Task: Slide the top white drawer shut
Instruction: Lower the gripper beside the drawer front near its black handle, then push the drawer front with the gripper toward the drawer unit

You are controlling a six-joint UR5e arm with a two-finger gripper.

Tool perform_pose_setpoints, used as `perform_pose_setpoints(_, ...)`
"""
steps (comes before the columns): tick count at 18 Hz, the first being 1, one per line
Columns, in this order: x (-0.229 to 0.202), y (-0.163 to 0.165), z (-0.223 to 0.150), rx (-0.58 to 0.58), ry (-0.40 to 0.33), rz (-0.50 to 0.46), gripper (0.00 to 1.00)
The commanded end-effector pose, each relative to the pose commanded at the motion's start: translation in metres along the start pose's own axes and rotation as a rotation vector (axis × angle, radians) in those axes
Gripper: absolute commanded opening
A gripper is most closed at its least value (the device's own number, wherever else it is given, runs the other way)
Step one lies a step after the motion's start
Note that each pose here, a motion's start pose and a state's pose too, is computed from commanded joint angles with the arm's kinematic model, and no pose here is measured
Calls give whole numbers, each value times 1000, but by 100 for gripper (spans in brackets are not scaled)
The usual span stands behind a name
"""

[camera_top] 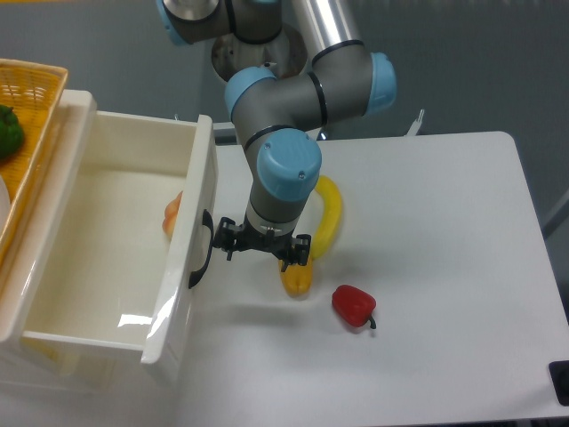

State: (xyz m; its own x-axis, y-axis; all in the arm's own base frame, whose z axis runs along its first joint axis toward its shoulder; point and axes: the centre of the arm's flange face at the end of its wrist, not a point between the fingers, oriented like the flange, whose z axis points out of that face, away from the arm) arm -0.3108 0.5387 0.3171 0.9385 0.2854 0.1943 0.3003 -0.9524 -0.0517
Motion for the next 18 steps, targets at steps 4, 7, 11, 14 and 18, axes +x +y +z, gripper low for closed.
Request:
perform_pose_setpoints(4,8,-2,-2,3,-2,12,100)
perform_pose_setpoints(7,16,-3,-3,5,-3,20,100)
perform_pose_setpoints(11,19,-4,-7,19,12,24,100)
perform_pose_setpoints(14,21,-4,-6,20,15,26,100)
perform_pose_setpoints(18,27,-5,-7,21,19,37,100)
